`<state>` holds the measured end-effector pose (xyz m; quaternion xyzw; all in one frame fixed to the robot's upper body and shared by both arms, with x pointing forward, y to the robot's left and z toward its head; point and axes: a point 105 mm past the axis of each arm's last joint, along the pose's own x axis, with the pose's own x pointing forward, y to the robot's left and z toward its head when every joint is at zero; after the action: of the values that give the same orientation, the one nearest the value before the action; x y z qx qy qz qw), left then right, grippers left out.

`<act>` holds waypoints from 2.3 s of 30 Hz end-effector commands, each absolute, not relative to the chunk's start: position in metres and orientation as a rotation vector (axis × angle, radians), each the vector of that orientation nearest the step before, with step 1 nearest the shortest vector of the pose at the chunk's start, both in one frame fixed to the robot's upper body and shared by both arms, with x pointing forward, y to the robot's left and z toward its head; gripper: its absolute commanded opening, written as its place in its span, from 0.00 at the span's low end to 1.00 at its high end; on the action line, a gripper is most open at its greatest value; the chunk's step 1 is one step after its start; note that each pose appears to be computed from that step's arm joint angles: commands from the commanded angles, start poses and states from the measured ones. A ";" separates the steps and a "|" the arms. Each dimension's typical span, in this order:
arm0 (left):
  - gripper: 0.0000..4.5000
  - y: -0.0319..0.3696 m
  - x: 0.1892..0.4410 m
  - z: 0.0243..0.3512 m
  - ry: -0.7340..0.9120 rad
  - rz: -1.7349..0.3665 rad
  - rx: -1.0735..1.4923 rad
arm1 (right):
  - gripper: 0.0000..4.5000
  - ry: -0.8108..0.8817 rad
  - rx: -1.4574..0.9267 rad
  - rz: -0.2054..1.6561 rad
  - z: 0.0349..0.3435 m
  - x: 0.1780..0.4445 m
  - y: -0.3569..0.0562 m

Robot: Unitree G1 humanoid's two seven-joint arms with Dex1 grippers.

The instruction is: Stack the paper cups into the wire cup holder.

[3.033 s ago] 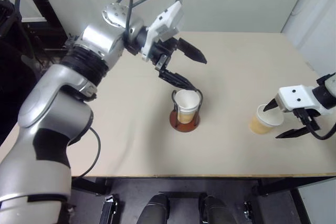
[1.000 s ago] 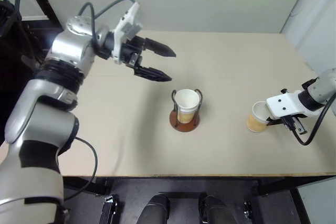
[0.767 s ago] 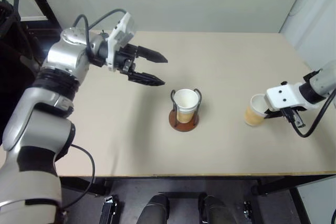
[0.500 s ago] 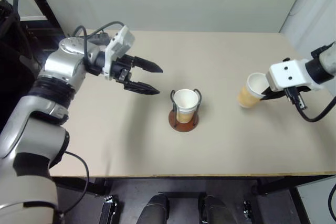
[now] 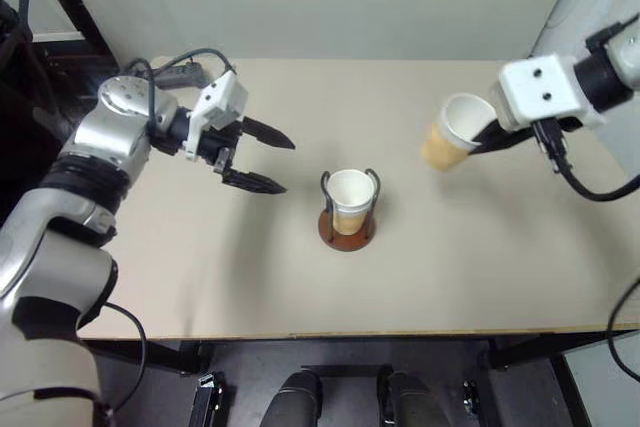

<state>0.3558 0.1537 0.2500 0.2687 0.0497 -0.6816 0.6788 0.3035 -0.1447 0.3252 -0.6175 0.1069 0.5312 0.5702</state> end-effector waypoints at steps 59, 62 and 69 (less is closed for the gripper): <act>1.00 0.154 0.336 0.232 0.177 -1.628 0.720 | 0.00 0.096 -1.512 1.593 0.291 0.305 -0.041; 1.00 0.159 0.338 0.229 0.182 -1.613 0.722 | 0.00 0.089 -1.513 1.591 0.291 0.305 -0.040; 1.00 0.164 0.341 0.224 0.188 -1.597 0.718 | 0.00 0.074 -1.512 1.590 0.292 0.305 -0.036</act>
<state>0.3440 0.1601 0.2189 0.3073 0.0908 -0.6944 0.6444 0.3080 -0.0384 0.2790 -0.6080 0.0547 0.6519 0.4499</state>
